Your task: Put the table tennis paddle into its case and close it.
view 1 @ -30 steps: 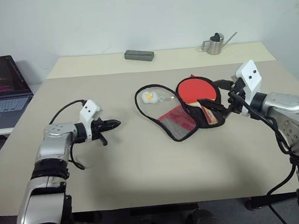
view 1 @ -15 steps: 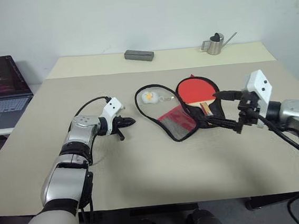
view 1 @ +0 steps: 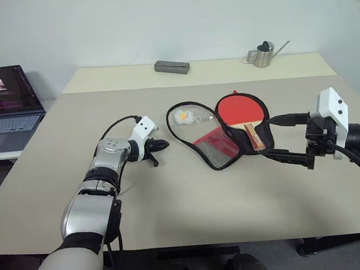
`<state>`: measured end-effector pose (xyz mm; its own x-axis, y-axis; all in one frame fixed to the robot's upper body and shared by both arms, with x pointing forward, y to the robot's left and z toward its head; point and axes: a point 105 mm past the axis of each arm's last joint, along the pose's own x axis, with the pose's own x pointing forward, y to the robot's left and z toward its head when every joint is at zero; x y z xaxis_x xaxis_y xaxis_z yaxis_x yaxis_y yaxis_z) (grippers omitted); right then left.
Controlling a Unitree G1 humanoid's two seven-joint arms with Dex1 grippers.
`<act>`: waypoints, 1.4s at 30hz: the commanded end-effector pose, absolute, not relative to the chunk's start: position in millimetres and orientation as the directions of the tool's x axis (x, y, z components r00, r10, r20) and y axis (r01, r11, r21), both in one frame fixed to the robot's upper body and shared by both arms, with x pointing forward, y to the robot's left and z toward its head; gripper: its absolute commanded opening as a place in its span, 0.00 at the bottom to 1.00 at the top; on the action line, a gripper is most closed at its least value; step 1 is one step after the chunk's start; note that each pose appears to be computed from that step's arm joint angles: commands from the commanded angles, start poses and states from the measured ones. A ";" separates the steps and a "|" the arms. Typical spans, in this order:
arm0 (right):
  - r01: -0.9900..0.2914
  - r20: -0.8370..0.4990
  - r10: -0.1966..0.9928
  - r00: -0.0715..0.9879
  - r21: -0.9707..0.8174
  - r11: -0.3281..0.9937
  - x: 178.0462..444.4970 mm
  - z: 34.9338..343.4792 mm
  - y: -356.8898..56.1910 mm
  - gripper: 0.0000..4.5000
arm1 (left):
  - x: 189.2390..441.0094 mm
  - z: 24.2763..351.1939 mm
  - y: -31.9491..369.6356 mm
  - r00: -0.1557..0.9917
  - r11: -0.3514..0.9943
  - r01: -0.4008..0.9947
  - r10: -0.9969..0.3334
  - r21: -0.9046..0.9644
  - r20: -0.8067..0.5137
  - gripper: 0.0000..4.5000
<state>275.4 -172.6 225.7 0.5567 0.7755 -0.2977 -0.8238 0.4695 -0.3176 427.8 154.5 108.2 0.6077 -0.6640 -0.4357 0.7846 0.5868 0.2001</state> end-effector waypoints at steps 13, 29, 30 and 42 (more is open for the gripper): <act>-0.741 -0.276 0.707 0.651 -0.432 0.514 284.3 254.6 -202.9 1.00 | 438.6 120.1 114.5 0.628 0.613 0.772 -0.698 0.168 -0.344 0.01; -0.714 -0.257 0.684 0.682 -0.435 0.548 271.3 258.4 -201.7 1.00 | 445.9 160.3 67.0 0.618 0.573 0.783 -0.761 0.243 -0.198 0.01; -0.712 -0.257 0.682 0.685 -0.435 0.551 270.2 258.6 -202.1 1.00 | 445.4 163.2 62.8 0.609 0.562 0.788 -0.770 0.250 -0.190 0.01; -0.657 -0.255 0.616 0.745 -0.437 0.614 253.1 259.1 -216.7 1.00 | 439.8 196.3 11.1 0.535 0.487 0.823 -0.837 0.293 -0.114 0.01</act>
